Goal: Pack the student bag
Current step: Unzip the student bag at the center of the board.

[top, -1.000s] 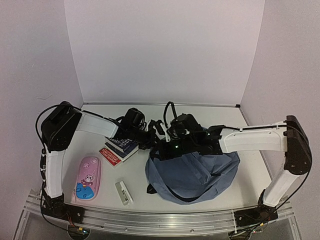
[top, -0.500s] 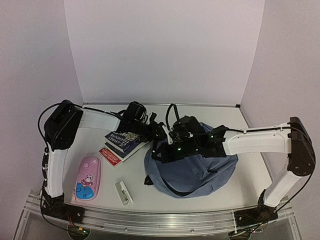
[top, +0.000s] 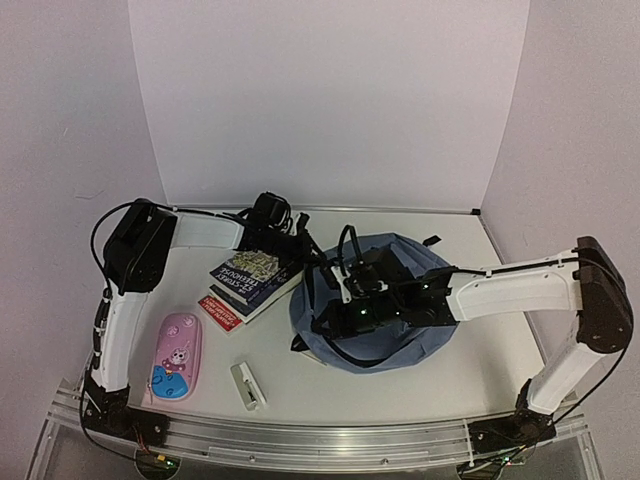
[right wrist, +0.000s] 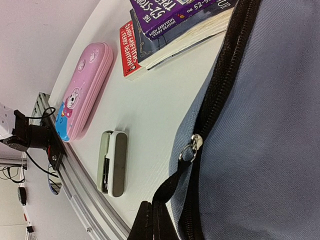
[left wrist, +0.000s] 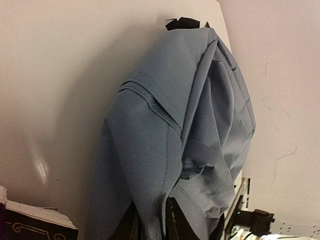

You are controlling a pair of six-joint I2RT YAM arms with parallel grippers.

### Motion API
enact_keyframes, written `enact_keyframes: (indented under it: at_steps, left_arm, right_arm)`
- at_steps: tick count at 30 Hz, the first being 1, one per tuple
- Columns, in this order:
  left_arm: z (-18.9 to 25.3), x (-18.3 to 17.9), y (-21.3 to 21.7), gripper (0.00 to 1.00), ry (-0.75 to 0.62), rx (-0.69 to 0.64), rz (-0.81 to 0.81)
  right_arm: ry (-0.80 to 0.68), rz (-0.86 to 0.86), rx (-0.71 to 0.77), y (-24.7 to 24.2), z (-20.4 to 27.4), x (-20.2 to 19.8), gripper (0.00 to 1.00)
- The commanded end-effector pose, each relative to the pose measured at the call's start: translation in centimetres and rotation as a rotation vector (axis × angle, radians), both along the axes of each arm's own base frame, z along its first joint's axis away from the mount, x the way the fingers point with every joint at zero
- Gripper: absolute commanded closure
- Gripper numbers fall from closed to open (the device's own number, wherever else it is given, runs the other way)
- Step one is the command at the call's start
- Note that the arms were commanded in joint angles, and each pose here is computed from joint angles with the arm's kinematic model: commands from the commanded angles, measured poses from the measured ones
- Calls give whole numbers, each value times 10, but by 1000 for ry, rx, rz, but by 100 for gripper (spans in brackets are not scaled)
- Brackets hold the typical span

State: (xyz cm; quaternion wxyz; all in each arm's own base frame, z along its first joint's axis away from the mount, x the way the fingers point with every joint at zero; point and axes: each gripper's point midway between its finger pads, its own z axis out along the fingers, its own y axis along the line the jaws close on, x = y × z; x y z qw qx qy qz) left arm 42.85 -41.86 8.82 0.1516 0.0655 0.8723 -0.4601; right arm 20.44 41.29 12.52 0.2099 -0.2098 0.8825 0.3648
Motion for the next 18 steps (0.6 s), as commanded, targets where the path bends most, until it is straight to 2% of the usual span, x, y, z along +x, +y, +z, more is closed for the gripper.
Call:
enact_keyframes:
  at_steps: [1,4,5,7,9,12,18]
  left_arm:
    - [61,27,15,58,-165,-6,75]
    - [78,18,41,27,-202,58,156]
    - [83,15,52,20,-213,84,188]
    - [91,3,75,13,-218,136,260]
    - [99,-14,96,9,-206,169,329]
    - [92,-49,102,9,-146,177,350]
    - [69,-113,65,10,-7,107,295]
  right_arm:
    - [-60,-41,72,3,34,3,100]
    - [-95,-77,104,6,43,12,100]
    - [-102,-83,111,7,45,14,100]
    - [-115,-93,124,8,48,17,100]
    - [-124,-101,131,9,50,19,100]
    - [-142,-114,134,10,53,24,100]
    - [-152,-113,130,14,51,26,100]
